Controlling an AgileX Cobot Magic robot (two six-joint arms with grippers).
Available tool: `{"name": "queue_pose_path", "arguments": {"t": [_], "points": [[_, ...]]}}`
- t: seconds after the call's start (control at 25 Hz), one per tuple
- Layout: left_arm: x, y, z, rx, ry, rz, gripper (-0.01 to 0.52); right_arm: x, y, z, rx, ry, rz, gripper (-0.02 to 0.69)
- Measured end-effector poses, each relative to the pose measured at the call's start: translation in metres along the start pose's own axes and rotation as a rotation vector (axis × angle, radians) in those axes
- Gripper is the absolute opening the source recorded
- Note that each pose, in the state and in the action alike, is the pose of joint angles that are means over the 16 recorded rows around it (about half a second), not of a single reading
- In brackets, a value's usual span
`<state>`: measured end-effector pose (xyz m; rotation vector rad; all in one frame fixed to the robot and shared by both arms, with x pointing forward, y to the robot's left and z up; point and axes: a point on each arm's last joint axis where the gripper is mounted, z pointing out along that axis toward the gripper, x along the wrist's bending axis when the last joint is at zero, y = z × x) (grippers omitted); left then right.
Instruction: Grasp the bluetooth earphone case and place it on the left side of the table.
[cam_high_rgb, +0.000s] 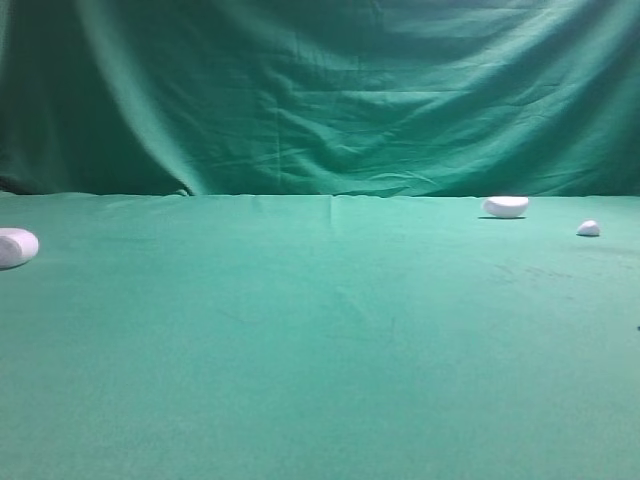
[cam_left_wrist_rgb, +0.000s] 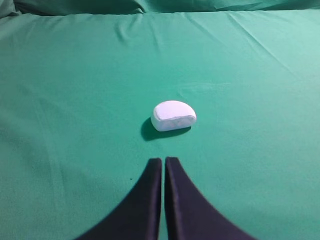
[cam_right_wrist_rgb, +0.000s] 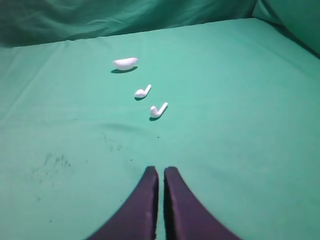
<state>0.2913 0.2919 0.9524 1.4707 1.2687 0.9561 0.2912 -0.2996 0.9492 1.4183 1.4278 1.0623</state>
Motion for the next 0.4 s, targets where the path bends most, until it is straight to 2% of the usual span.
{"name": "queue_pose_path", "arguments": {"t": [0.4], "points": [[0.0000,0.0000,0.0000,0.000,0.000,0.000,0.000,0.0003,-0.0030,0.0010,0.008,0.003,0.014,0.000]]}}
